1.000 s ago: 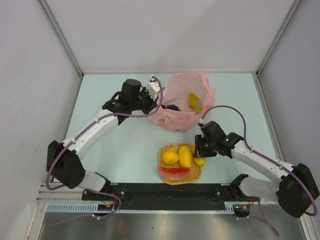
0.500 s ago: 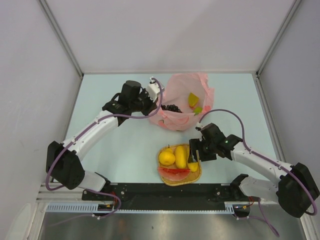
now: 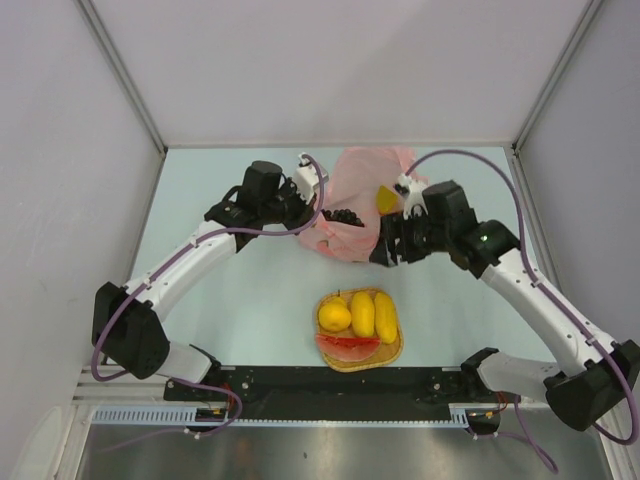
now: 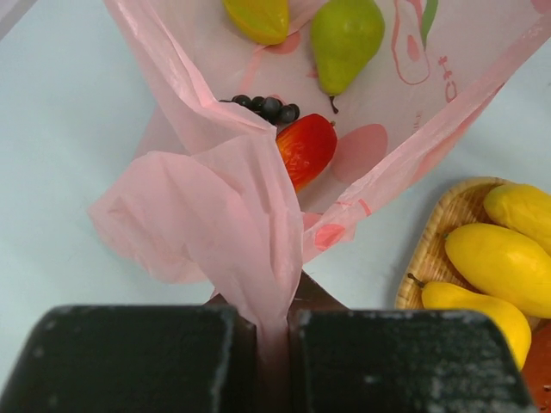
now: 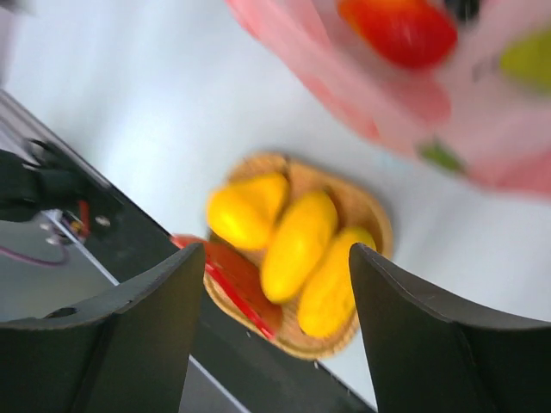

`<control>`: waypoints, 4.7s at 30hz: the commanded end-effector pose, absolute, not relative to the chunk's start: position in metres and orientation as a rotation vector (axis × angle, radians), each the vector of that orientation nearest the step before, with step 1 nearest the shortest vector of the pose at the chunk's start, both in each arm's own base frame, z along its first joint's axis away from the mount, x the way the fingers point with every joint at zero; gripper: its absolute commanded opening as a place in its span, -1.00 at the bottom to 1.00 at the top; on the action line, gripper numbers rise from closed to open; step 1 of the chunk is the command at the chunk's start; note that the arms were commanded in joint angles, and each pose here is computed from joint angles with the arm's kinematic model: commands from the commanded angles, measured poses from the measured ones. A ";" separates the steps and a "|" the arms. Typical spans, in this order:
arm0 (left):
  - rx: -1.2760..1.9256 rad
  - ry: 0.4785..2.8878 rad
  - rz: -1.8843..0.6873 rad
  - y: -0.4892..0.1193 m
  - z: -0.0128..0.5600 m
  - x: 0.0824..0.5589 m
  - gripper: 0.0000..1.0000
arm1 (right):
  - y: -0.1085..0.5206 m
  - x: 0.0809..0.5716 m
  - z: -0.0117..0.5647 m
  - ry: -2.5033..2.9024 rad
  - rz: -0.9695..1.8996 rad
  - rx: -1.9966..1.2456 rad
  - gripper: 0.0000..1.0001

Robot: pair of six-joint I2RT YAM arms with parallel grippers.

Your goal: Take the fake fruits out of the plastic bag

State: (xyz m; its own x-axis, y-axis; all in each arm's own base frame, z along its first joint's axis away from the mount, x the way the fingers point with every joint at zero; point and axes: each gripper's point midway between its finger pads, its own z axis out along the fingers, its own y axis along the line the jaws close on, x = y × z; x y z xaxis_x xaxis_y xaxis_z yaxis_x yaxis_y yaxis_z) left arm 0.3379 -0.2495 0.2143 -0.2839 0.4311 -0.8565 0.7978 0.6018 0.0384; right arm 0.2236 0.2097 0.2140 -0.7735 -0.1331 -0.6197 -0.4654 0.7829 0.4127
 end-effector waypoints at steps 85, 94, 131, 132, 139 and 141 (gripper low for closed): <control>1.126 1.904 -0.835 -0.324 0.207 0.312 -1.00 | 0.150 0.352 0.239 1.802 0.174 -0.752 -0.24; 1.089 1.920 -0.807 -0.322 0.197 0.315 -0.99 | 0.153 0.406 0.188 1.824 0.119 -0.825 -0.44; 1.048 1.944 -0.662 -0.323 0.207 0.363 -0.99 | 0.203 0.536 0.049 1.909 0.125 -1.210 0.61; 1.042 1.946 -0.659 -0.322 0.207 0.365 -0.99 | 0.201 0.541 0.047 1.914 0.108 -1.205 0.54; 1.036 1.934 -0.618 -0.320 0.209 0.372 -0.99 | 0.197 0.550 0.102 1.868 0.121 -1.145 -0.17; 1.026 1.936 -0.602 -0.320 0.209 0.376 -0.99 | 0.196 0.530 0.129 1.840 0.146 -1.164 -0.23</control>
